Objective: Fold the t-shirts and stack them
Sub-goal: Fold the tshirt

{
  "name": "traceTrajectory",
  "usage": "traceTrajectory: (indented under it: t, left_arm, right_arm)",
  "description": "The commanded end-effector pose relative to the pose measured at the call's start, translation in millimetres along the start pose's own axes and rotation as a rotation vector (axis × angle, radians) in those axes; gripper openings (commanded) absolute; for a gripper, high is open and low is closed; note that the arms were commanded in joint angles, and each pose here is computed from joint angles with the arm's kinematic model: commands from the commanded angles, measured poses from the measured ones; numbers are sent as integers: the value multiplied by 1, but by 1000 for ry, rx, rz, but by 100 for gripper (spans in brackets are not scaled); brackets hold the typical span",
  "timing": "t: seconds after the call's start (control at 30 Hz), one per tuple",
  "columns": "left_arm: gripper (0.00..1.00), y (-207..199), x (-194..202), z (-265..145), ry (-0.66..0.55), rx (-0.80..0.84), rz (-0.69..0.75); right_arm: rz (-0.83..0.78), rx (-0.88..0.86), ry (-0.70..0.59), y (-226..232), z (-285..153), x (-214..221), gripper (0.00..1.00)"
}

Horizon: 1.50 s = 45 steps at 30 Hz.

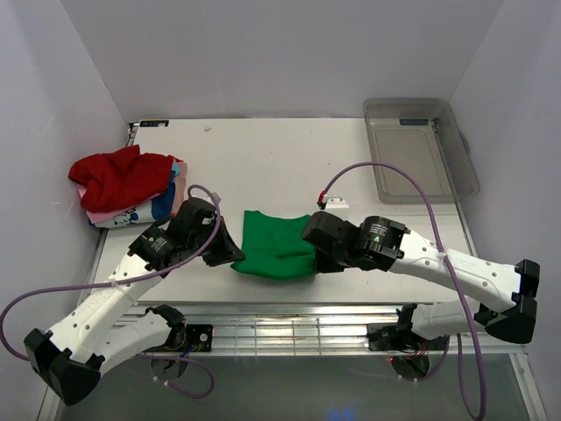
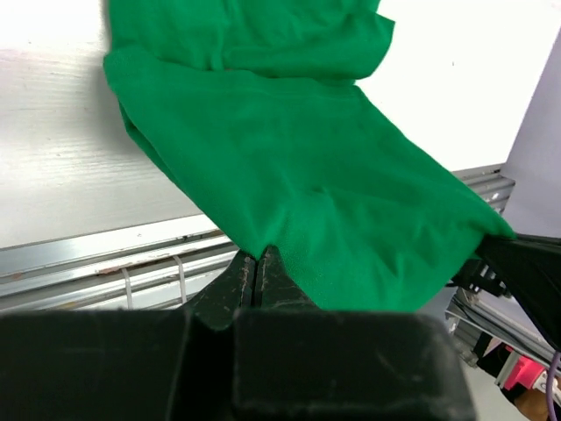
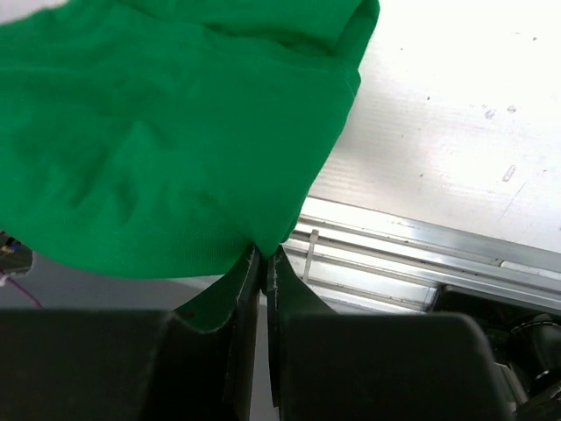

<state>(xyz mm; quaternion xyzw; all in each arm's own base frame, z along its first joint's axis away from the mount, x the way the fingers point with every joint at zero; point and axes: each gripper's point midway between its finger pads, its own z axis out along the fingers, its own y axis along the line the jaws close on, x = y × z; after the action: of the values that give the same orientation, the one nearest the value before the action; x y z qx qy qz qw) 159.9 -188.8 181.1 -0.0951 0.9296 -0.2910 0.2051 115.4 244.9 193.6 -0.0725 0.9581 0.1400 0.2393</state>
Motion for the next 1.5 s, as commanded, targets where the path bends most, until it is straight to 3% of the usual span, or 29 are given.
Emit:
traceTrajectory:
  t: [0.0,0.5,1.07,1.47]
  left_arm:
    - [0,-5,-13,8,-47,-5,0]
    - [0,9,-33,58,-76,-106,-19]
    - [0,28,-61,85,-109,-167,-52]
    - [0,45,-89,154,-42,-197,-14]
  right_arm:
    - [19,78,-85,-9,0,-23,8]
    - [-12,187,-99,-49,64,-56,8]
    - [-113,191,-89,-58,120,-107,8]
    - [-145,206,-49,-62,172,-146,8]
